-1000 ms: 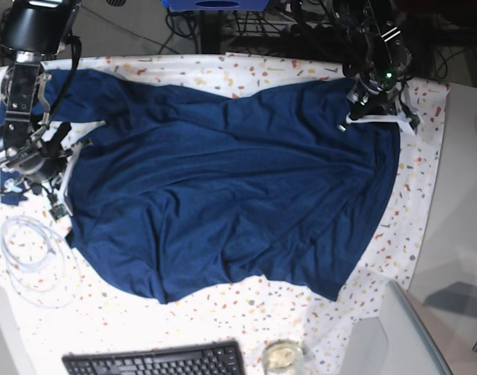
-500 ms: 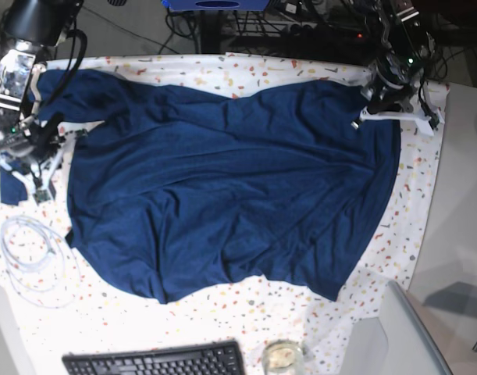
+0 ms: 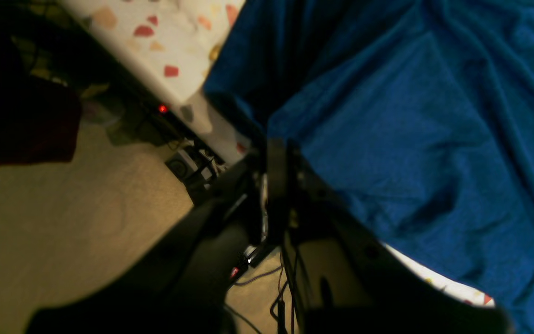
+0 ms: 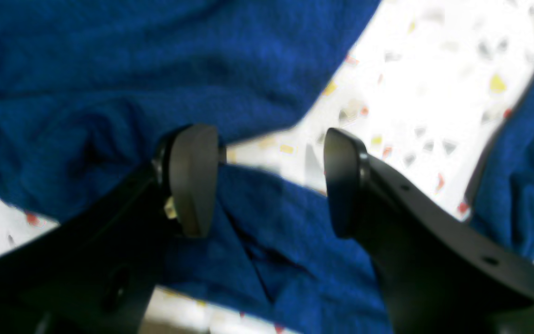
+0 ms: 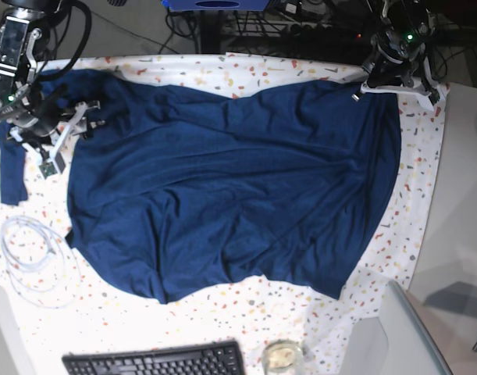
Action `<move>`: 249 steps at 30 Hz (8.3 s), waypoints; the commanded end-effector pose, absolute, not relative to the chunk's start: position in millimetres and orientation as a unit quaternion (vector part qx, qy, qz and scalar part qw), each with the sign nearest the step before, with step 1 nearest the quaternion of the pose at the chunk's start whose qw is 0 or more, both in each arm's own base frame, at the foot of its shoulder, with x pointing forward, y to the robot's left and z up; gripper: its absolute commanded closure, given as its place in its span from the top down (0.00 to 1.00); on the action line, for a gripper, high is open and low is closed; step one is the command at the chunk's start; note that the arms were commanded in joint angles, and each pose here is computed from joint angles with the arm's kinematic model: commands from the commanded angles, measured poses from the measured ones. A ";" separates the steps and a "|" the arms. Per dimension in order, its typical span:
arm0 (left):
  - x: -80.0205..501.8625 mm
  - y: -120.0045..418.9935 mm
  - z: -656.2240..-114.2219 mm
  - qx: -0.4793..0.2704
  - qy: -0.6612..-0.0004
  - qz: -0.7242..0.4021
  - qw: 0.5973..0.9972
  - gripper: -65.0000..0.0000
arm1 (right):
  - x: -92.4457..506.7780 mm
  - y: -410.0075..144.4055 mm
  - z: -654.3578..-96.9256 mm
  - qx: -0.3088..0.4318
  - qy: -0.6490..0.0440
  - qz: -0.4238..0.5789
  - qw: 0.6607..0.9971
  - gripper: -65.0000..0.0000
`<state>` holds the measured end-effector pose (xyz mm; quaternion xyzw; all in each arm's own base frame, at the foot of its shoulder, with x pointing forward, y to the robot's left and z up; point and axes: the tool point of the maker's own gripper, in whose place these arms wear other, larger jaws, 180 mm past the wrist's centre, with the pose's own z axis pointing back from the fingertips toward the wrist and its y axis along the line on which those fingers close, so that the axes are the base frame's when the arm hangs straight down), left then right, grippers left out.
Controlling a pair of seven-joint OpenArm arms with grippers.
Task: Layout the t-shirt on the table in an organized manner, then fold the t-shirt properly
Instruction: 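Release the shirt with the right gripper and lift it away, then reach the right gripper over the shirt and grasp its hem, then pull the grasped shirt edge outward with the right gripper, stretching it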
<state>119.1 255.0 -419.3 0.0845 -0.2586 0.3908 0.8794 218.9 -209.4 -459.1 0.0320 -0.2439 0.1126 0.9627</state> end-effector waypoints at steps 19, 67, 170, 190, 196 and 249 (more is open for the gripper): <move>122.6 259.7 -410.0 0.091 -0.276 0.386 0.875 0.00 | 230.4 -376.9 -504.3 -0.080 -0.214 -0.077 0.971 0.52; 145.4 266.1 -401.3 0.089 -0.302 0.381 0.869 0.00 | 420.3 -38.1 -359.6 0.047 -0.348 0.254 0.901 0.58; 139.6 288.5 -393.7 0.119 -0.304 0.351 0.878 0.00 | 236.7 -160.3 -479.8 0.339 -0.155 -0.155 0.915 0.77; 134.1 288.2 -395.8 0.121 -0.297 0.349 0.881 0.00 | 212.3 -225.8 -464.4 0.249 -0.163 -0.141 0.944 0.01; 138.2 288.3 -391.3 0.119 -0.305 0.349 0.878 0.00 | 192.4 -260.8 -450.3 0.187 -0.154 -0.120 0.963 0.01; 193.5 250.0 -379.4 -0.026 -0.348 0.382 0.855 0.00 | 209.2 -274.0 -458.5 0.173 -0.196 -0.092 0.961 0.80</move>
